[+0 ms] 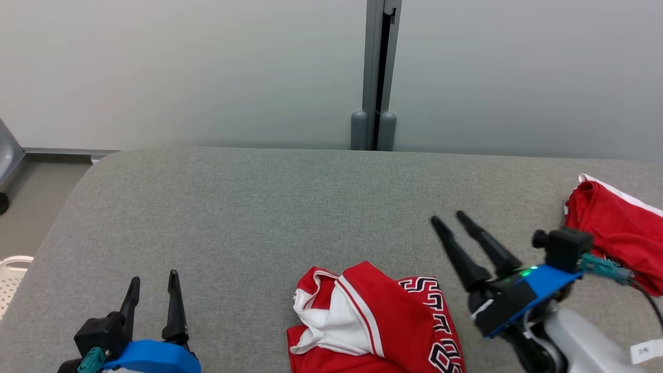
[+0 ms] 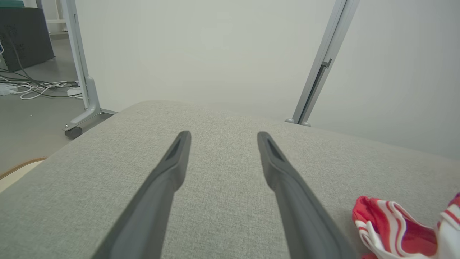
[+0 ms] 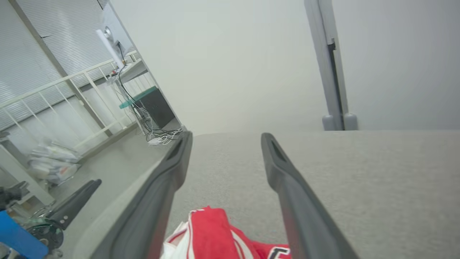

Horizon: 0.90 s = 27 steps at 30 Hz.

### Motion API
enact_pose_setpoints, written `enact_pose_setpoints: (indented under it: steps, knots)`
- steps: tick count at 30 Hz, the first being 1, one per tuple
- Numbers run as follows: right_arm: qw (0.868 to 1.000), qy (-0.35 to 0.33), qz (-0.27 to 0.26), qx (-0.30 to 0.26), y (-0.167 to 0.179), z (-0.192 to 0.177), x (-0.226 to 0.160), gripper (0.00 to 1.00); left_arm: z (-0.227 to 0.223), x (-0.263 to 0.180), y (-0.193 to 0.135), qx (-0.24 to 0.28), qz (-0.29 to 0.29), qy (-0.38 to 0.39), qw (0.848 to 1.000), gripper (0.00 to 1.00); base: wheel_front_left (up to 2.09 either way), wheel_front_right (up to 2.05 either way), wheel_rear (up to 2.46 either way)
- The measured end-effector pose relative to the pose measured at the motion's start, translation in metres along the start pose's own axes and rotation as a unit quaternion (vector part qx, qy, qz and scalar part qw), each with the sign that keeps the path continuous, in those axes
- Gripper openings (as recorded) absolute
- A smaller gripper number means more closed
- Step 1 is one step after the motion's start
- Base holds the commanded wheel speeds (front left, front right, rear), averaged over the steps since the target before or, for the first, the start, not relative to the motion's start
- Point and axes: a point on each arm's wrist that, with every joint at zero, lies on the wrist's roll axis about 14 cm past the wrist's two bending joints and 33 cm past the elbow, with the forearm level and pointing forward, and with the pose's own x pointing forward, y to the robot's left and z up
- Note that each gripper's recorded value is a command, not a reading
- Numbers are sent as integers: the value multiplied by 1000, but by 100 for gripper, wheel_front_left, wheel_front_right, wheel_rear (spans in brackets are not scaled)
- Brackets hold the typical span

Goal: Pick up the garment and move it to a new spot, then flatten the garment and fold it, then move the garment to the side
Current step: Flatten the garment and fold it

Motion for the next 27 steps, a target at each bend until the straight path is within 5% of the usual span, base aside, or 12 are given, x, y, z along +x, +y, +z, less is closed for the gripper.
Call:
enact_pose_setpoints:
  steps: [8,9,10,12,22,27]
  knots:
    - [987,27,-138,-74,-96,-2,-38,100,-2,1,-4,0,-6,3,1000,100,0,0,0]
    - [986,37,-143,-75,-98,-7,-39,86,-3,2,-4,0,-6,4,1000,100,0,0,0]
    - [986,46,-144,-70,-98,-12,-38,49,-3,2,-4,0,-7,4,1000,100,0,0,0]
    - [985,63,-147,-67,-98,-20,-34,0,-3,2,-5,1,-8,4,1000,100,0,0,0]
    - [961,234,-143,44,-73,-102,-20,0,-3,-6,6,-1,9,4,1000,100,0,0,0]
    - [930,343,-116,55,-48,-147,-28,0,-5,-11,13,-3,20,6,1000,100,0,0,0]
